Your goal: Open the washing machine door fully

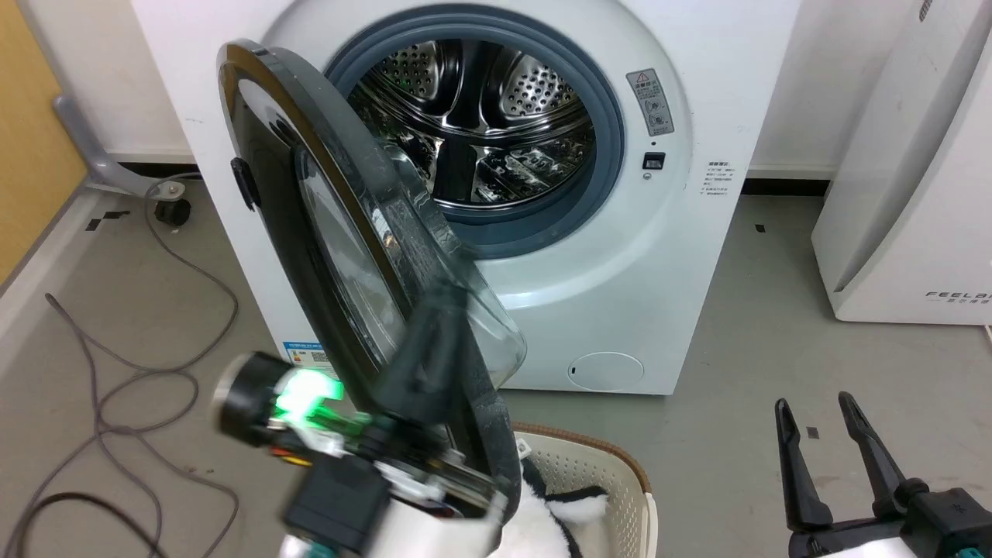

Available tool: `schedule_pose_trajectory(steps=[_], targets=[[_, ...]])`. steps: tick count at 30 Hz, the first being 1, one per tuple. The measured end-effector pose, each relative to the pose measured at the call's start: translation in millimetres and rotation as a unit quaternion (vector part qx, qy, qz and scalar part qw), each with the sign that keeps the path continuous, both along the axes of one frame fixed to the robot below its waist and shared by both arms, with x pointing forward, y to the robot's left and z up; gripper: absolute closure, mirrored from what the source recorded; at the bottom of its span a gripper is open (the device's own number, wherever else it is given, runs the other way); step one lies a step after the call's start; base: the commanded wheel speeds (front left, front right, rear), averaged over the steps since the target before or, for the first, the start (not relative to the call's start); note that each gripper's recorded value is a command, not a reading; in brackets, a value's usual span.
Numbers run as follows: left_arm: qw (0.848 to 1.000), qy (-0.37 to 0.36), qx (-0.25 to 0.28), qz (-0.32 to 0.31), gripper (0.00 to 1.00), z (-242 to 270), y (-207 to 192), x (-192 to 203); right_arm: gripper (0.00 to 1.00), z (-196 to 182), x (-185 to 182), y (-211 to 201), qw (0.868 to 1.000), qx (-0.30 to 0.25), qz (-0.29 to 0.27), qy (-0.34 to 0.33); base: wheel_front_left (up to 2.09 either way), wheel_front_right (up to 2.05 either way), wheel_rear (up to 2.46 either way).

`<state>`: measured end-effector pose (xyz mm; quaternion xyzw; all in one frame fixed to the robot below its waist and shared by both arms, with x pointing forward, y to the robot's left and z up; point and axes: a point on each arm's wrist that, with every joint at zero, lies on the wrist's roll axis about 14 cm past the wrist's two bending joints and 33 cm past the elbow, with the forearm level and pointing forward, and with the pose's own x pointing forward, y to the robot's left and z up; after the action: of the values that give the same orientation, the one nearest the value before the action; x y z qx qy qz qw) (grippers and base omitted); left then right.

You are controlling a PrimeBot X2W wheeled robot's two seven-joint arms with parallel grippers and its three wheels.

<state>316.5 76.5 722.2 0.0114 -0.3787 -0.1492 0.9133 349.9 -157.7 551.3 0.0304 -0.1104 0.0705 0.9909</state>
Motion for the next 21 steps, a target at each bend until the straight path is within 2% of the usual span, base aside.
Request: schedule_pose_trajectory(steps=[9, 21], targets=[[0.992, 0.013, 0.044, -0.118, 1.0, -16, -66, -24, 0.0, 0, -1, 1, 1.0, 0.0, 0.002, 0.0, 0.0, 0.0, 0.0], [0.975, 0.096, 0.079, -0.187, 1.0, -72, -108, -35, 0.0, -3, 1, 5, 1.0, -0.001, 0.007, 0.004, 0.0, 0.0, 0.0]])
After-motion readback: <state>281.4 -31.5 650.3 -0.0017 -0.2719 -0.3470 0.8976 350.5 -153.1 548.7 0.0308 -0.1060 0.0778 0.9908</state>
